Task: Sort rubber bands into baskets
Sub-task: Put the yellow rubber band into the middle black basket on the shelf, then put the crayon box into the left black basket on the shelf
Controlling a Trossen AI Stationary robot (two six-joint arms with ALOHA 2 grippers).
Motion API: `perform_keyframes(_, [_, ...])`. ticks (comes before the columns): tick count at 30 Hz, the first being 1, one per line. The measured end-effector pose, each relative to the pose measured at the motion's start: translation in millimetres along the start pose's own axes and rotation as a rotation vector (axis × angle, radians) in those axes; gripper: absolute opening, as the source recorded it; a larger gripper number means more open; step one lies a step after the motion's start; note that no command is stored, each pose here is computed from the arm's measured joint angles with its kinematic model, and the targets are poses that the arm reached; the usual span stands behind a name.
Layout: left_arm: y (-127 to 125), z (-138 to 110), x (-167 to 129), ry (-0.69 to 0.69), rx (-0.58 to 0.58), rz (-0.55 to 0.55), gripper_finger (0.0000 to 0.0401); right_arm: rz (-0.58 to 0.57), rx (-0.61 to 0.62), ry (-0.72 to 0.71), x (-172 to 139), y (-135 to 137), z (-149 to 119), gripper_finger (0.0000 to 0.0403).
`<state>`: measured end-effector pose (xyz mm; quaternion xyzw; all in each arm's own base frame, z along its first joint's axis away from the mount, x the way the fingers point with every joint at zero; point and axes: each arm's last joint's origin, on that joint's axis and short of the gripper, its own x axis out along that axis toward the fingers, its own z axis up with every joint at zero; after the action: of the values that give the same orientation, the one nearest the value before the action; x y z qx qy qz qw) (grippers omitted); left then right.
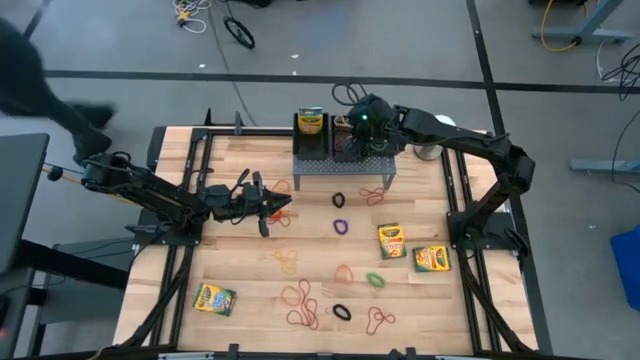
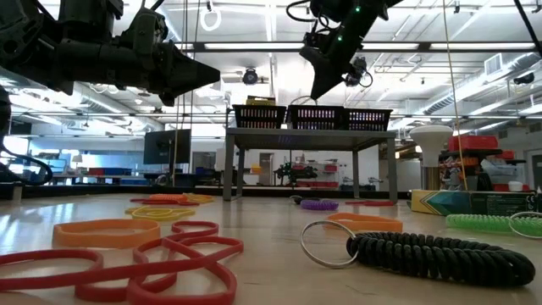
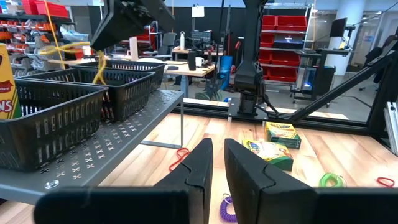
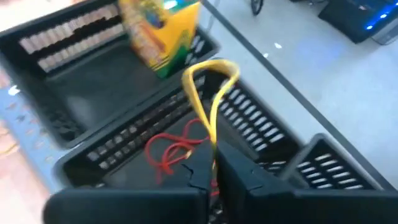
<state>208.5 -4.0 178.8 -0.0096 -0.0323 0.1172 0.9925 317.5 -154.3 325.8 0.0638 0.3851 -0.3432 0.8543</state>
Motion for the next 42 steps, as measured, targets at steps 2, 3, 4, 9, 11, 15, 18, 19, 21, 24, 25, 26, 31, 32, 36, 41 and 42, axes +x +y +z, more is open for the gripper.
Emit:
perform_keyframes(2, [0, 0, 0, 0.0, 0.0, 0.0, 0.0046, 0.009, -0.005, -0.002, -1, 3, 0, 0.0052])
perform_keyframes(3, [0, 0, 0, 0.0, 0.0, 0.0, 0.0046, 0.01, -0.007, -0.002, -1, 4, 0, 0.0063])
perform_keyframes(4, [0, 0, 0, 0.0, 0.0, 0.0, 0.0046, 0.008, -0.008, -0.002, -1, 4, 0, 0.0075])
perform_keyframes(9, [0, 0, 0, 0.0, 0.0, 0.0, 0.0046, 0.004, -0.013, 0.011, -1, 4, -2, 0.0136])
perform_keyframes(11, [0, 0, 0, 0.001, 0.0, 0.0, 0.0046, 0.007, -0.021, 0.007, -4, 5, -2, 0.0156])
perform_keyframes(15, [0, 0, 0, 0.001, 0.0, 0.0, 0.0046, 0.041, -0.044, -0.043, -27, 7, 0, 0.0171])
perform_keyframes(18, [0, 0, 0, 0.0, 0.0, 0.0, 0.0046, 0.138, -0.101, -0.044, -50, 17, -5, 0.0152])
perform_keyframes(19, [0, 0, 0, 0.0, 0.0, 0.0, 0.0046, 0.172, -0.137, -0.043, -55, 23, -10, 0.0139])
perform_keyframes(21, [0, 0, 0, 0.001, 0.0, 0.0, 0.0046, 0.224, -0.194, -0.036, -60, 40, -27, 0.0107])
perform_keyframes(24, [0, 0, 0, 0.0, 0.0, 0.0, 0.0046, 0.303, -0.231, -0.049, -58, 67, -58, 0.0051])
perform_keyframes(25, [0, 0, 0, 0.001, 0.0, 0.0, 0.0046, 0.33, -0.237, -0.063, -58, 76, -68, 0.0032])
perform_keyframes(26, [0, 0, 0, 0.0, 0.0, 0.0, 0.0046, 0.36, -0.241, -0.092, -60, 86, -77, 0.0016])
perform_keyframes(31, [0, 0, 0, 0.0, 0.0, 0.0, 0.0046, 0.492, -0.282, -0.175, -64, 130, -121, 0.0019])
perform_keyframes(32, [0, 0, 0, 0.001, 0.0, 0.0, 0.0046, 0.509, -0.3, -0.184, -66, 137, -128, 0.002])
perform_keyframes(36, [0, 0, 0, 0.0, 0.0, -0.005, 0.0046, 0.569, -0.343, -0.216, -72, 154, -150, 0.0014])
perform_keyframes(41, [0, 1, 1, -0.007, -0.002, -0.007, 0.0046, 0.624, -0.367, -0.218, -81, 166, -164, 0.0004])
perform_keyframes(42, [0, 1, 1, -0.007, -0.002, -0.007, 0.0046, 0.629, -0.368, -0.213, -83, 168, -166, 0.0004])
